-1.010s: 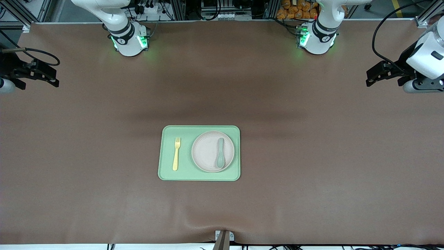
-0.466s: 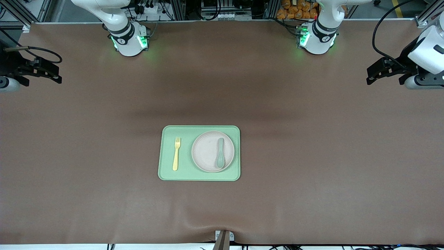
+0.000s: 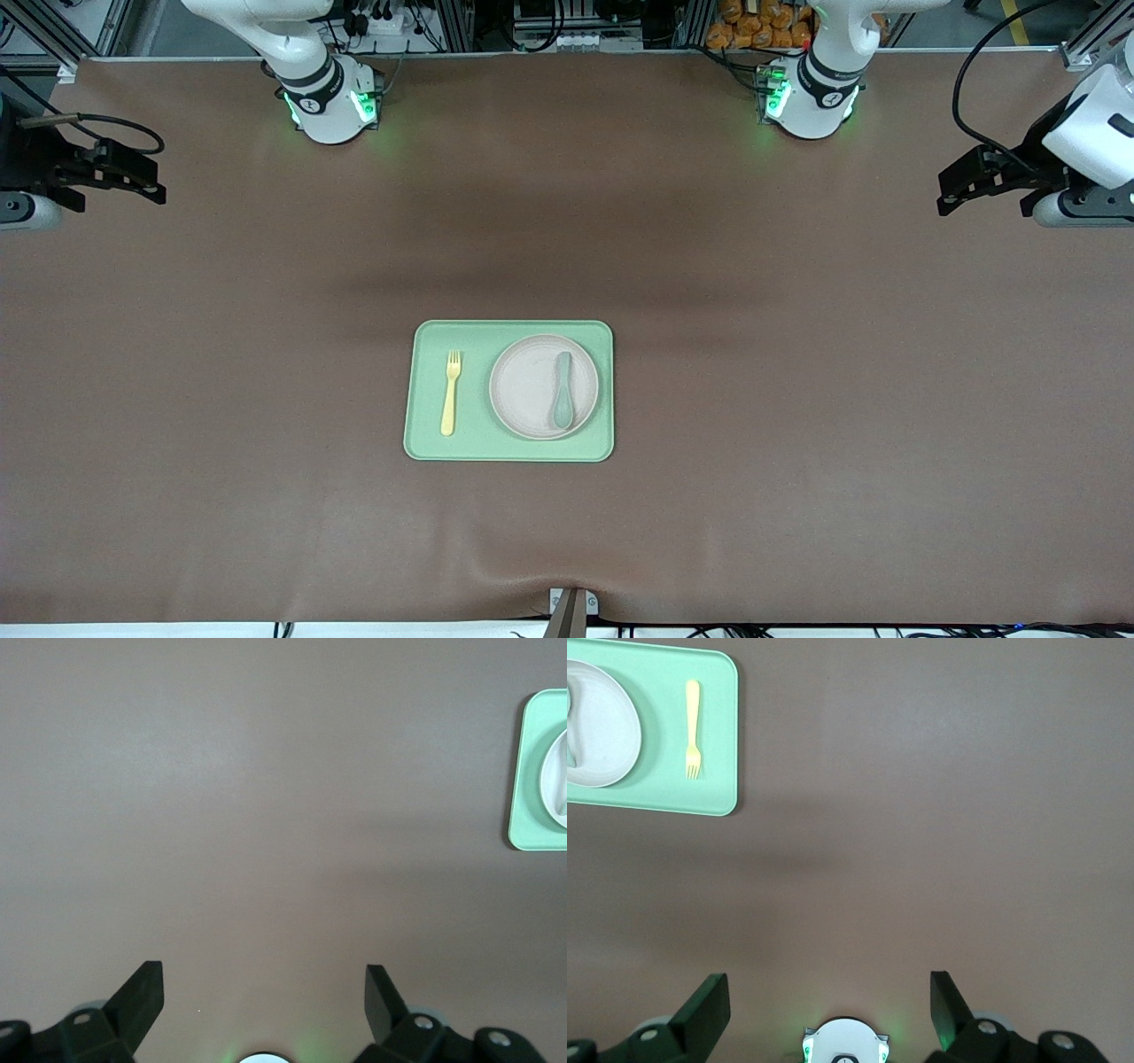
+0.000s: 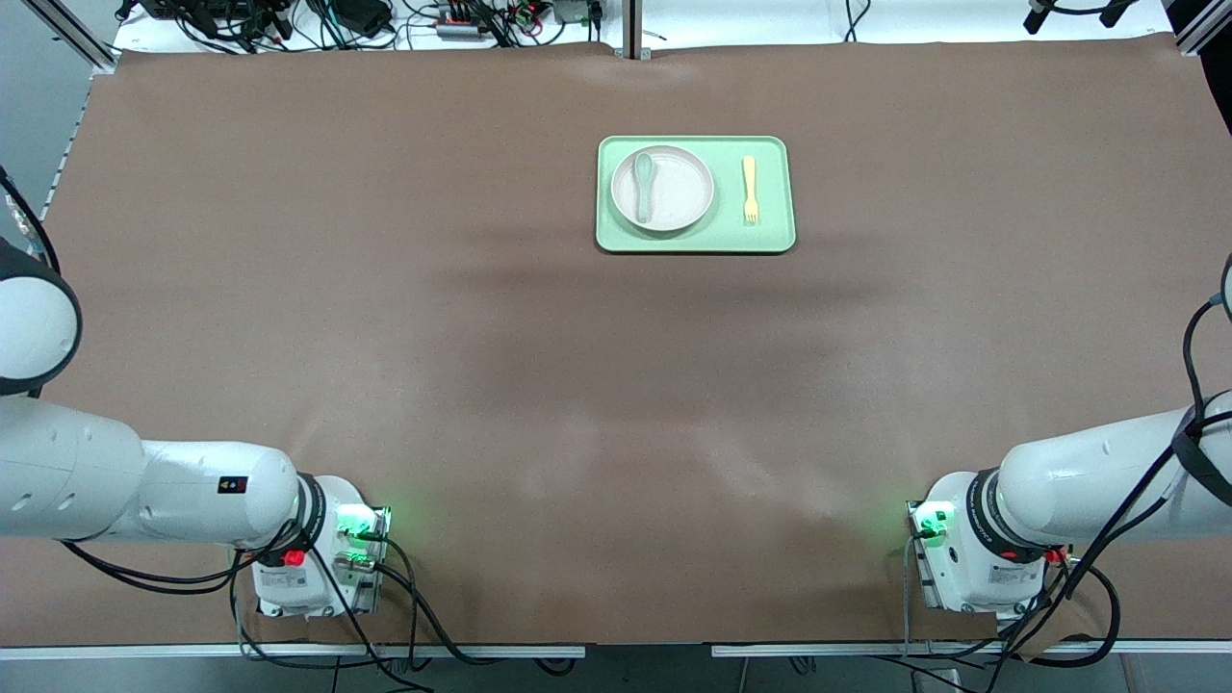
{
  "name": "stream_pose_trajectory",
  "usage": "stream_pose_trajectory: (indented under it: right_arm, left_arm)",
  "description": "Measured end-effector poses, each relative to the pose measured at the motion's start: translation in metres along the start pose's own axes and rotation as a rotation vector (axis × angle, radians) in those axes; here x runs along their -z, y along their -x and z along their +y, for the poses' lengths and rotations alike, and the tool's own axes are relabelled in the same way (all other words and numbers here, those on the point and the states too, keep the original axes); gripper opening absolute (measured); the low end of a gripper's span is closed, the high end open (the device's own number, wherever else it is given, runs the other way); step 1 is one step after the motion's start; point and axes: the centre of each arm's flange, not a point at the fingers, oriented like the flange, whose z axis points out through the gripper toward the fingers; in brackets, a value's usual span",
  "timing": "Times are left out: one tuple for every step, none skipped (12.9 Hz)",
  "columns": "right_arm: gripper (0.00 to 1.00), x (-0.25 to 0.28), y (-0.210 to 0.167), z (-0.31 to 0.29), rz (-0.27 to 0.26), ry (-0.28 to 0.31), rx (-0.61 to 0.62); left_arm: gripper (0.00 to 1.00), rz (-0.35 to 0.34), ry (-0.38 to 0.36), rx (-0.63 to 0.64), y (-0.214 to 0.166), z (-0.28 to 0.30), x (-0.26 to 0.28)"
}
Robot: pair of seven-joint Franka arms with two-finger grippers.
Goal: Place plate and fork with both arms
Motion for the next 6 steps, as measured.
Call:
stream_pose_trajectory:
  right_arm:
    - [1.0, -0.0001, 0.0, -0.0003, -0.001, 0.0, 0.001]
    - [1.0, -0.0002, 0.0, -0.0003, -0.001, 0.0, 0.001]
    - [1.0, -0.0002, 0.0, -0.0003, -0.001, 0.0, 0.001]
    - [1.0, -0.0002, -0.0001, -0.0003, -0.001, 0.0, 0.001]
    - [1.0, -0.0003, -0.0001, -0.0003, -0.001, -0.001, 0.001]
    - [1.0, -0.0004, -0.0001, -0.0003, -0.002, -0.001, 0.001]
  left_arm:
    - [1.0, -0.001, 0.0, 0.0, 0.0, -0.0002, -0.0001]
    - [1.0, -0.001, 0.0, -0.001, 0.0001, -0.0002, -0.0001]
    - [1.0, -0.001, 0.0, -0.002, 0.0001, -0.0002, -0.0001]
    - [1.0, -0.002, 0.0, -0.003, 0.0001, -0.0002, -0.0002]
    - [1.0, -0.002, 0.0, -0.004, 0.0002, -0.0002, -0.0002]
    - [1.0, -0.003, 0.0, -0.004, 0.0002, -0.0002, -0.0004]
